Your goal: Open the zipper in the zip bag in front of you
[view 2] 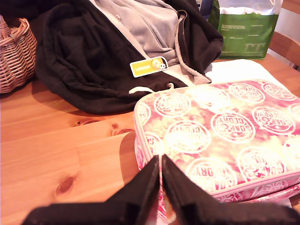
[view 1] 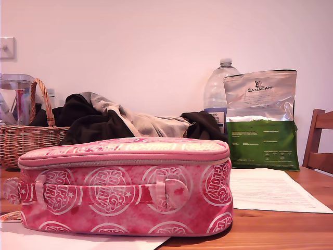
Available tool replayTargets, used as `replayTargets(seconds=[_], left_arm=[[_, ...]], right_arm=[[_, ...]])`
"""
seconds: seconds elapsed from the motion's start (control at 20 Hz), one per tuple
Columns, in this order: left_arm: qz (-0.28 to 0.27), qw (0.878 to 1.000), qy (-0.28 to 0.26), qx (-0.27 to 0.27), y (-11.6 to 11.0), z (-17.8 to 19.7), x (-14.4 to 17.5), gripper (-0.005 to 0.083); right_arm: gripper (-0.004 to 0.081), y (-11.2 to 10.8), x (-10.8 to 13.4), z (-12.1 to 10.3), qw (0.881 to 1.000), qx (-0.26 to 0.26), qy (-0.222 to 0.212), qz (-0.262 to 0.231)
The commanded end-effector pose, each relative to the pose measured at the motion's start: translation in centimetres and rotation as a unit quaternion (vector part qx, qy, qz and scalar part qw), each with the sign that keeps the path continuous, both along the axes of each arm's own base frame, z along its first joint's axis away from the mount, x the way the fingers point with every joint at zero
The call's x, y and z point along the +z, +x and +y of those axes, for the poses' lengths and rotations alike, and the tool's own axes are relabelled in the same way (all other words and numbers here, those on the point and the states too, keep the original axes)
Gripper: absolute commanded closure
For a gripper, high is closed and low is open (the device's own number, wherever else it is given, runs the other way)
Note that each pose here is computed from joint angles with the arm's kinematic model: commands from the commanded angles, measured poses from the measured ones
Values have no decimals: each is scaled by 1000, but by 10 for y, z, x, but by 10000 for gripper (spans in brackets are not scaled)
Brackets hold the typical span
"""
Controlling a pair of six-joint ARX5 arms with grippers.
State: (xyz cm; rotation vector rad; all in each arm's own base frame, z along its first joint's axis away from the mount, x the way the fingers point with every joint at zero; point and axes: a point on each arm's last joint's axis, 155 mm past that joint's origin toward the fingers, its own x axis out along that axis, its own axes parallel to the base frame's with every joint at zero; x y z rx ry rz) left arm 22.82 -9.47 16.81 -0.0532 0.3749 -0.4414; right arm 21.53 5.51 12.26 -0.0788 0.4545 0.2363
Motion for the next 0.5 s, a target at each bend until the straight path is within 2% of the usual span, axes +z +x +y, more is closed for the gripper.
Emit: replayTargets(seconds=[0.0,0.45], left_arm=[[93,995,19,0,-19,4,-46,792],[83,996,16,-1,-16,3,-42,792]], right_arm=[[783,-6,-19,-1,999,2,-10,34],[783,-6,-20,-1,999,2,-10,34]])
